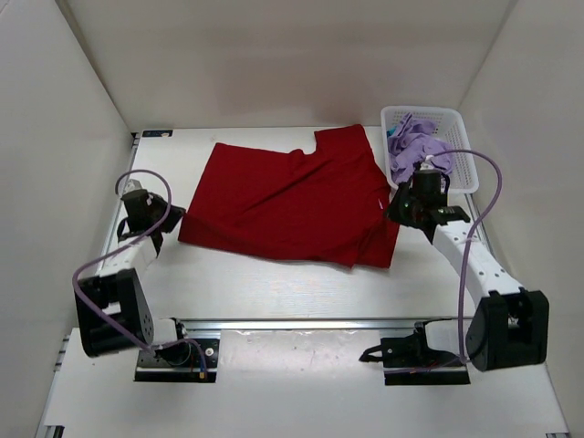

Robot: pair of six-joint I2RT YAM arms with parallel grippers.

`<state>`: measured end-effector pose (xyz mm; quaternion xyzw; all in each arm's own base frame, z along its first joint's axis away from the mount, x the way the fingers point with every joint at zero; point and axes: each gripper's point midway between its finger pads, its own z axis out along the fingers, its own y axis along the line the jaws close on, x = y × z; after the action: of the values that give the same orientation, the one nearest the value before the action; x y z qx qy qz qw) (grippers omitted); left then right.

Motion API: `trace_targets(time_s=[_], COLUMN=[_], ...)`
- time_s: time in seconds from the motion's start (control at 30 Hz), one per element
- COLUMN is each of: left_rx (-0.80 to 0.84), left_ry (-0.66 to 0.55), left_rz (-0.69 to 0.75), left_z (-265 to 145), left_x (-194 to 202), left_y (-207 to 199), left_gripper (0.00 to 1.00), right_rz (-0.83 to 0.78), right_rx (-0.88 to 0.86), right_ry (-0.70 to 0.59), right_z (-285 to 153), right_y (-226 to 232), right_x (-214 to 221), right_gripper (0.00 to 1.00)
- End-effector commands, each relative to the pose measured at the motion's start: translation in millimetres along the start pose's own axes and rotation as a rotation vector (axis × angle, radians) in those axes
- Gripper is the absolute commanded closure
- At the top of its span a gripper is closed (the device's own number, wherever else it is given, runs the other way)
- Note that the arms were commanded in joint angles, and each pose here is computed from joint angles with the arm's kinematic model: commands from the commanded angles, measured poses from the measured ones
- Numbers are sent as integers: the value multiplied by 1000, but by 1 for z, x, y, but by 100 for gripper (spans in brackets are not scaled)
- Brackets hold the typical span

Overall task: Fold and stack the t-shirts
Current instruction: Fold the flattened tshirt in 1/3 of the way

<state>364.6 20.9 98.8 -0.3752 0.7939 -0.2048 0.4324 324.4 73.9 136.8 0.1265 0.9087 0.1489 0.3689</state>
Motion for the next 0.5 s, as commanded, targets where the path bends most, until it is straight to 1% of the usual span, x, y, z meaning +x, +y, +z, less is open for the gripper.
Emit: trace_targets(time_s=[0.0,0.1,0.17,0.4,0.47], left_rx=[30,6,-3,-57,-61], left_ry=[-71,-42,-51,-21,-9], left_rz=[21,27,26,28,37], left_z=[14,30,37,60,67], left_x=[-30,-27,-33,-31,-30], left_y=[-26,-24,-23,-10,-10], left_gripper=[100,100,100,100,100], right_rz=[-15,-21,-18,-51,-47], right_rx=[-19,-11,-3,-4,9], right_ry=[-137,-134,-122,-150,-129], right_z=[8,23,36,55,67], right_y=[9,8,4,11,11], right_x=[-52,-64,-67,-91,-95], right_gripper=[100,99,100,100,100])
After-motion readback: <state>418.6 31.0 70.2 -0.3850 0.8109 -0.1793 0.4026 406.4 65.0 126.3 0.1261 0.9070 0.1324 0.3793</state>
